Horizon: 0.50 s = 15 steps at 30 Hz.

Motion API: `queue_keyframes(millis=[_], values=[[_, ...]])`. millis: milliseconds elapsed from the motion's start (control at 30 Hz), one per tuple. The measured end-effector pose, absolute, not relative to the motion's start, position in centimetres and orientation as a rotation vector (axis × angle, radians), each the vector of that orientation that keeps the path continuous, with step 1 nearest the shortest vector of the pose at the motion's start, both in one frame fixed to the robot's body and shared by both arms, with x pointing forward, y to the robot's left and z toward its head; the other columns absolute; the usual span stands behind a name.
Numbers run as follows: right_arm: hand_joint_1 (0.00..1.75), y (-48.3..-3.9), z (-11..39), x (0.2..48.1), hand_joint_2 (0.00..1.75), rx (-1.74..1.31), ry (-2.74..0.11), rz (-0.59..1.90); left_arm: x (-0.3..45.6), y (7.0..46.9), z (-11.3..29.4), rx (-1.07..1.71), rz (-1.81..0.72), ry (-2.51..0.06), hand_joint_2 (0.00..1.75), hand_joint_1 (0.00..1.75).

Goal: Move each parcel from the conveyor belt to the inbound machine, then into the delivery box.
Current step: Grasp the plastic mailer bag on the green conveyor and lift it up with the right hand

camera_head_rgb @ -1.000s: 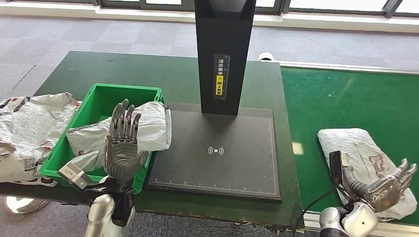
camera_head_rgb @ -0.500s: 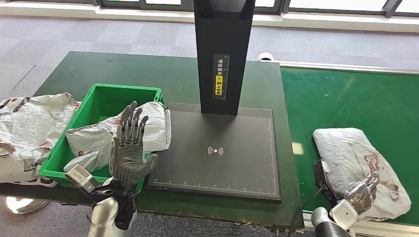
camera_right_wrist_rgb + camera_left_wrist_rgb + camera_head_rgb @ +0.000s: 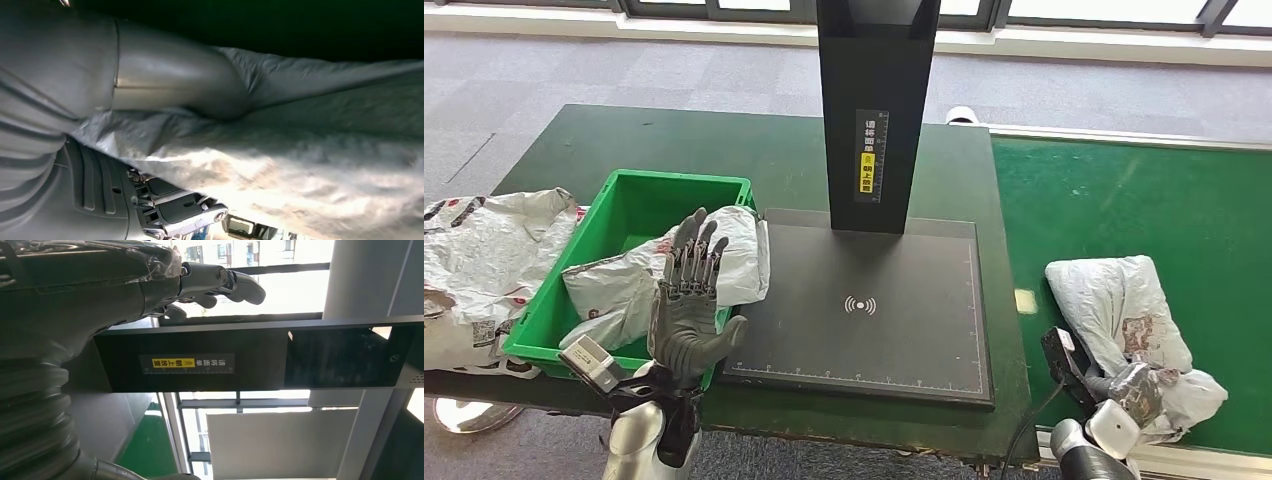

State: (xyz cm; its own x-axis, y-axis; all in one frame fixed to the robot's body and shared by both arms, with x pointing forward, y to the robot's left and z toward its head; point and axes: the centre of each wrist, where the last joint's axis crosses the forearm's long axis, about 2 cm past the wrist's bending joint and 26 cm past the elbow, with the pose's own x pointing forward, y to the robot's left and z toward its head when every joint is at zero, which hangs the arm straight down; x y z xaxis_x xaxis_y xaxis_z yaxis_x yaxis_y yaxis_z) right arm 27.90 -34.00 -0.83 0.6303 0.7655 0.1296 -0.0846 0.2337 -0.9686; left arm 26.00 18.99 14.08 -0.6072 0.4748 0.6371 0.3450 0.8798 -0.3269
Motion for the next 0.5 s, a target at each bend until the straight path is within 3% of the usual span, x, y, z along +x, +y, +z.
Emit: queue_keyframes(millis=[367, 500], values=[[1.75, -34.1, 2.1, 27.2, 1.75, -1.338, -1.157, 0.601, 25.2, 19.0, 13.1, -0.553, 0.235, -2.245, 1.75, 0.00], [1.75, -33.7, 4.7, 27.2, 1.75, -1.353, -1.524, 0.555, 25.2, 18.9, 12.9, -0.555, 0.234, -2.234, 1.75, 0.00]])
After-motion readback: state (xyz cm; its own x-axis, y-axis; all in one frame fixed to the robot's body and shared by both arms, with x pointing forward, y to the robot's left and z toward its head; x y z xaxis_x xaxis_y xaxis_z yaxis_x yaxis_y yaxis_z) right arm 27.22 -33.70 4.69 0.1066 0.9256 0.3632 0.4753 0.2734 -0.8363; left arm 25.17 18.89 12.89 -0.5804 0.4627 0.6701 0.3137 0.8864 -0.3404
